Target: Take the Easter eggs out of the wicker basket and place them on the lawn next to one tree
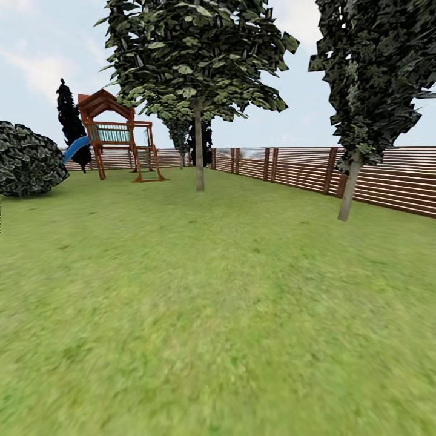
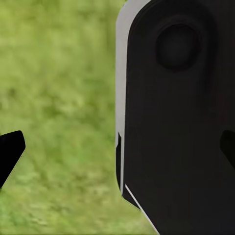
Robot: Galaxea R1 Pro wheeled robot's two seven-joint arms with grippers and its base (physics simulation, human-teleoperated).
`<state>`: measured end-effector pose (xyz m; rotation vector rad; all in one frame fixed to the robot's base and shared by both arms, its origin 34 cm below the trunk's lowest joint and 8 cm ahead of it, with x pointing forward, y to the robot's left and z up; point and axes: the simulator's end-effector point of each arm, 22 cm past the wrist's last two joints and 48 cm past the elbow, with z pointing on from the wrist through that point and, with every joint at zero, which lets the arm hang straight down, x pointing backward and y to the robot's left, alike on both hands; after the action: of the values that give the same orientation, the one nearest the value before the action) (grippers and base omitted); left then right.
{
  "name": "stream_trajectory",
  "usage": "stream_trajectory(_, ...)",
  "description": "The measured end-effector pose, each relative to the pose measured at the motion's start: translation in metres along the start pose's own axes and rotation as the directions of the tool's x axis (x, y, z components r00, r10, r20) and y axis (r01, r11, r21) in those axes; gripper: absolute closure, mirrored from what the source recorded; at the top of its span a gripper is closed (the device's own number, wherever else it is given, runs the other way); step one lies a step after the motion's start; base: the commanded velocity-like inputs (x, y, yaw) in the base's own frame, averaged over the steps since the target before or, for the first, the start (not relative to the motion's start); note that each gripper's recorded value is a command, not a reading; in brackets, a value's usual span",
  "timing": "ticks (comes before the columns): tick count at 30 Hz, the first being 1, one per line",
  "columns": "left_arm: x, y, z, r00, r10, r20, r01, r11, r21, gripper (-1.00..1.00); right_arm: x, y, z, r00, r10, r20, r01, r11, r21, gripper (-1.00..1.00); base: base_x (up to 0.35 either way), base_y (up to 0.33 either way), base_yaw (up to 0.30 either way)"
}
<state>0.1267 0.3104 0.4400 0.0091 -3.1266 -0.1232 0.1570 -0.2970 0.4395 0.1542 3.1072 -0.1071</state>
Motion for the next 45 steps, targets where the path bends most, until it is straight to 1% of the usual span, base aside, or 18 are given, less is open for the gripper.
stream_trajectory(13, 0.0006, -0.0001, 0.0000, 1.000, 0.000, -0.001, 0.000, 1.000, 0.000, -1.00, -0.0003, 0.0005, 0.0000, 1.000, 0.000, 0.001, 0.000, 1.000, 0.001, -1.00, 0.325, 0.000, 0.228)
stream_trajectory(25, 0.0007, -0.0002, 0.0000, 1.000, 0.000, -0.001, 0.000, 1.000, 0.000, -1.00, -0.0009, 0.0002, 0.0000, 1.000, 0.000, 0.003, 0.000, 1.000, 0.000, -1.00, 0.325, 0.000, 0.040)
stream_trajectory(36, 0.0007, -0.0002, 0.0000, 1.000, 0.000, -0.001, 0.000, 1.000, 0.000, -1.00, -0.0010, 0.0005, 0.0000, 1.000, 0.000, 0.003, 0.000, 1.000, 0.000, -1.00, 0.325, 0.000, 0.212)
stream_trajectory(45, 0.0007, -0.0002, 0.0000, 1.000, 0.000, -0.001, 0.000, 1.000, 0.000, -1.00, -0.0009, -0.0003, 0.0000, 1.000, 0.000, 0.003, 0.000, 1.000, 0.000, -1.00, 0.325, 0.000, 0.019)
